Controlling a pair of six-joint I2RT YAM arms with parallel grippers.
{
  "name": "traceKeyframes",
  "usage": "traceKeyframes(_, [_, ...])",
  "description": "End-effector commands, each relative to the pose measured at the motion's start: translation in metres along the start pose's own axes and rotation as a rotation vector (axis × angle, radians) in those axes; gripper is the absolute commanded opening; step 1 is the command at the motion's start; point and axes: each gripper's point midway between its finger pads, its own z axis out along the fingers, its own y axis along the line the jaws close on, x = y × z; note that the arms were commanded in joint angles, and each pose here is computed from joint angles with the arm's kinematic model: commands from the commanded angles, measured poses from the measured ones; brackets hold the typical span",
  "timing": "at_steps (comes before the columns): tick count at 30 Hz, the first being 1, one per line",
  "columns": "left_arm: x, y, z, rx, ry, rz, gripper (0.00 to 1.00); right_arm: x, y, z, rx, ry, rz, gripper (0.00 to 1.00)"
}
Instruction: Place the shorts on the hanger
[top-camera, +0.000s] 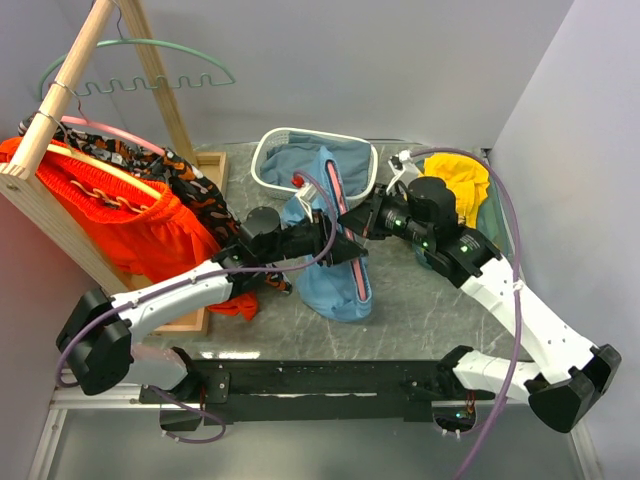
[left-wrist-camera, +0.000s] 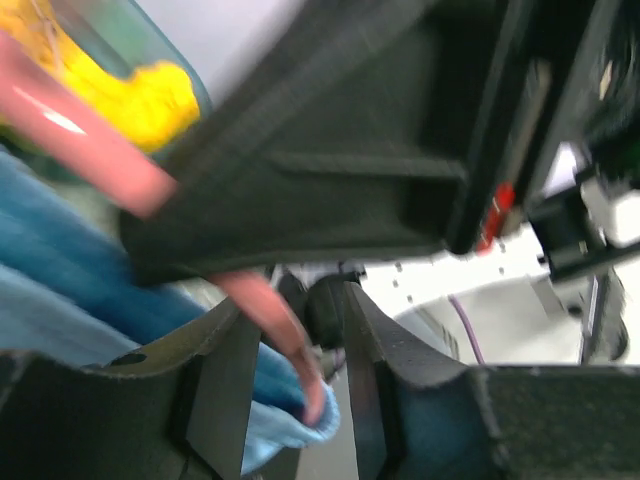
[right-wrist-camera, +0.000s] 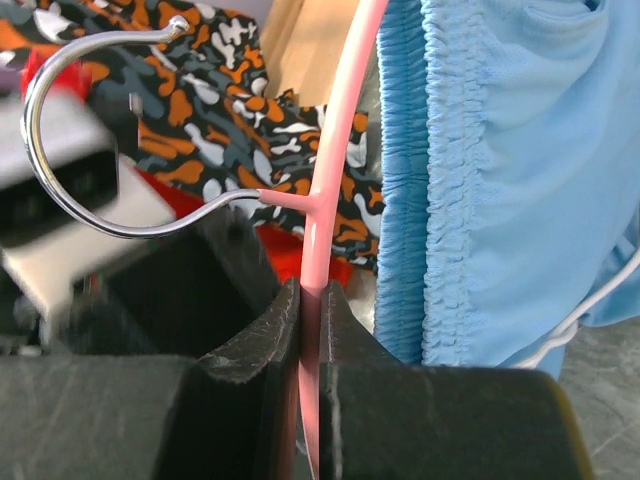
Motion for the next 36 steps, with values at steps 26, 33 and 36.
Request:
traceKeyframes(26, [-0.096, -0.022, -0.017, -0.011, -0.423, 0.005, 0.01, 0.021, -0.048, -0.085, 0.175, -0.180, 0.135, 0.50])
traceKeyframes(33, [-0.098, -0.037, -0.016, 0.050, -0.418, 0.013, 0.01, 0.069, -0.055, -0.056, 0.074, -0.040, 0.128, 0.54])
traceKeyframes(36, [-0.097, -0.039, -0.016, 0.057, -0.411, 0.017, 0.01, 0.073, -0.059, -0.048, 0.084, -0.013, 0.112, 0.55])
